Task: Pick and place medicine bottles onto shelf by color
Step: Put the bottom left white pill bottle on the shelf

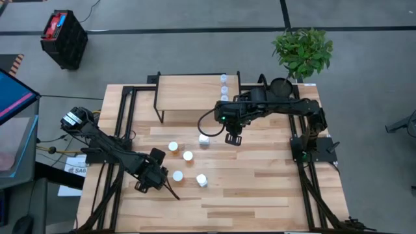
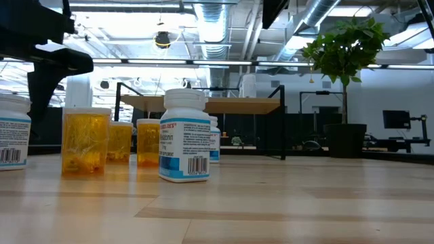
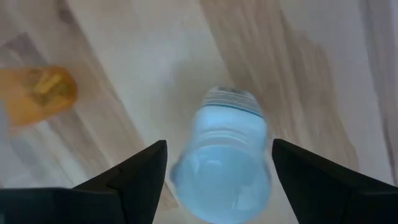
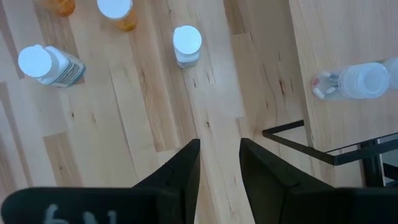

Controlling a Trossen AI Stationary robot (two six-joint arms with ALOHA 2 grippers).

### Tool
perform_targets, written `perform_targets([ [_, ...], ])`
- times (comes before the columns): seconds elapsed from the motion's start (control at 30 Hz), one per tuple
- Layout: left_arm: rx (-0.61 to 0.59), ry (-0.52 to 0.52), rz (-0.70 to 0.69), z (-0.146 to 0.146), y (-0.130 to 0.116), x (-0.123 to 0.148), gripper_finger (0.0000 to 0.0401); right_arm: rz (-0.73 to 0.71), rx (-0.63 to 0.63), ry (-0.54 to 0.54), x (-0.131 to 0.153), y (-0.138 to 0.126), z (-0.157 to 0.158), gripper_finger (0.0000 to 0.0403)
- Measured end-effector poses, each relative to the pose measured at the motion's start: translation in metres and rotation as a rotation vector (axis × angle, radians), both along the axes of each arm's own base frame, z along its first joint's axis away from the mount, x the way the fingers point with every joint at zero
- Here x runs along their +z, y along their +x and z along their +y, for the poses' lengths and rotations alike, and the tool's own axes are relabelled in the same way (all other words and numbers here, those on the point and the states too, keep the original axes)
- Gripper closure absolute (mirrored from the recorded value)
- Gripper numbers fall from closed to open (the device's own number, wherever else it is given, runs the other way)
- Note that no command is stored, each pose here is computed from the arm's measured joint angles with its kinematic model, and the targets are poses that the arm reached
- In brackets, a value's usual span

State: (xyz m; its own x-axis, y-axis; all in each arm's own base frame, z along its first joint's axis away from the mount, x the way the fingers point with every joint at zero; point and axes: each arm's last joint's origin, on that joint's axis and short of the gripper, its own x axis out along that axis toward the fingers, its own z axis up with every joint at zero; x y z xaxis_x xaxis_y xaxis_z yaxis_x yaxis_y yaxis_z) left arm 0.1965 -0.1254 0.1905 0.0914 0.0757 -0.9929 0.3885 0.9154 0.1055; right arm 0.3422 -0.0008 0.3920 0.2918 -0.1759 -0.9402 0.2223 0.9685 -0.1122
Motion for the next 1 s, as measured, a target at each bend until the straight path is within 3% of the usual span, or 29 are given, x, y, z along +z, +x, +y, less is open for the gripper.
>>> perform_targets([
  [0.1, 0.002, -0.001, 0.001, 0.000, 0.000, 0.000, 0.0158, 0.000, 0.000, 0.000, 0.000, 0.000, 0.000, 0.0269],
  [0.3, 0.053, -0.002, -0.008, 0.000, 0.000, 0.001, 0.0256, 0.000, 0.001, 0.000, 0.000, 0.000, 0.000, 0.0270],
  [0.53, 0.070, 0.078, -0.034, 0.001, 0.004, 0.017, 0.0257, 0.014, 0.040, -0.012, 0.000, -0.001, 0.001, 0.0275],
  [0.67, 0.100, 0.094, -0.038, 0.003, 0.011, 0.048, 0.0257, 0.008, 0.045, -0.014, 0.002, -0.003, 0.001, 0.0275],
  [0.8, 0.075, 0.183, -0.118, 0.014, 0.023, 0.096, 0.0257, 0.012, 0.062, -0.019, 0.002, -0.003, 0.001, 0.0275],
  [1.0, 0.059, 0.241, -0.255, 0.057, 0.039, 0.176, 0.0257, 0.011, 0.083, -0.018, 0.002, -0.003, 0.008, 0.0276],
])
